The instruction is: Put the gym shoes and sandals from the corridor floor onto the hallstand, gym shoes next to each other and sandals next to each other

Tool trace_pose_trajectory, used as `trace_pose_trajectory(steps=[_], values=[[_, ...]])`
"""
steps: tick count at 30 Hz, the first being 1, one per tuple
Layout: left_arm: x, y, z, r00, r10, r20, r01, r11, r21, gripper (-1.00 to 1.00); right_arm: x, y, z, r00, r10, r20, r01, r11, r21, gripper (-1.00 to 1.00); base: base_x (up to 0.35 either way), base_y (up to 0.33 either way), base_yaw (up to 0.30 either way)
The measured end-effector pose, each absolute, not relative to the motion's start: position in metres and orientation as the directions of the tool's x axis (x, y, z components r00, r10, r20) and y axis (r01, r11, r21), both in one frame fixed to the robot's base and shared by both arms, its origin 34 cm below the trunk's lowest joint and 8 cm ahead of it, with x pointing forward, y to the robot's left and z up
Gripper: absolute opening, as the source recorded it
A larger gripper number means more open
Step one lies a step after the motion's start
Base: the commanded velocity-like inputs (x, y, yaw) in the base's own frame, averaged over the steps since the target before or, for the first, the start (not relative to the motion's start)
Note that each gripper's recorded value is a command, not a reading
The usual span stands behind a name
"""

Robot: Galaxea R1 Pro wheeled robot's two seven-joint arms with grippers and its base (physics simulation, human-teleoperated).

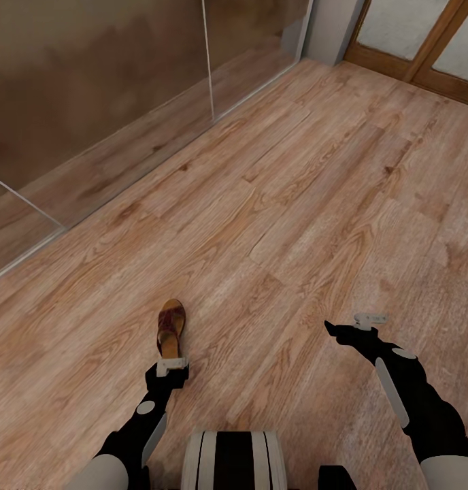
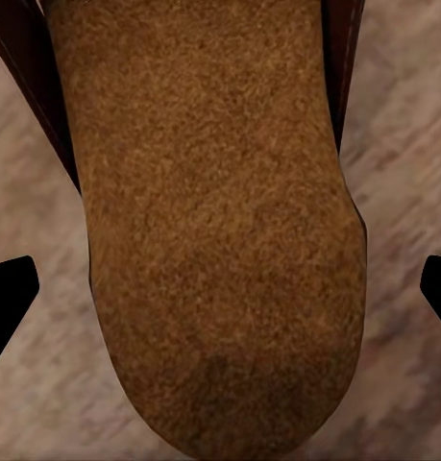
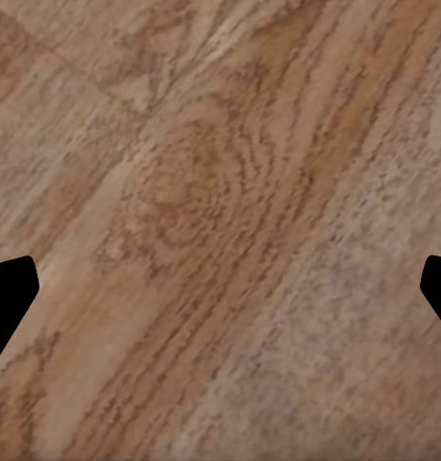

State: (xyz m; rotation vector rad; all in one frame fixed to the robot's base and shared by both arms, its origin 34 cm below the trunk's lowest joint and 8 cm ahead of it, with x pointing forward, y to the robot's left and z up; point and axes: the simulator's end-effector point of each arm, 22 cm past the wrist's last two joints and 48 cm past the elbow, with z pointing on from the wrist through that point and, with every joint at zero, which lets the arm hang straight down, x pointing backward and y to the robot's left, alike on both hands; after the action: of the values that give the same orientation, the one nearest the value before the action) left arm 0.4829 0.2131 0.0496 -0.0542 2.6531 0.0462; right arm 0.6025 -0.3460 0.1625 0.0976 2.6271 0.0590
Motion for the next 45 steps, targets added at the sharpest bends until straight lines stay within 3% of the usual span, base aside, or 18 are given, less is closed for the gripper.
trace_pose_trajectory(steps=[24,25,45], values=[[0.476,0.213,0.042,-0.886,-0.031,-0.463,-0.048,0.999,0.023,1.00,0.596,-0.346,0.151,-0.879,0.081,-0.470,0.061,0.996,0.059,1.00,0.000,0.000,0.000],[0.476,0.214,0.043,-0.885,-0.031,-0.464,-0.048,0.999,0.024,-1.00,0.596,-0.346,0.151,-0.879,0.081,-0.470,0.061,0.996,0.059,1.00,0.000,0.000,0.000],[0.482,0.216,0.046,-0.875,-0.039,-0.483,-0.057,0.998,0.023,-1.00,0.596,-0.347,0.152,-0.879,0.080,-0.470,0.061,0.997,0.057,1.00,0.000,0.000,0.000]])
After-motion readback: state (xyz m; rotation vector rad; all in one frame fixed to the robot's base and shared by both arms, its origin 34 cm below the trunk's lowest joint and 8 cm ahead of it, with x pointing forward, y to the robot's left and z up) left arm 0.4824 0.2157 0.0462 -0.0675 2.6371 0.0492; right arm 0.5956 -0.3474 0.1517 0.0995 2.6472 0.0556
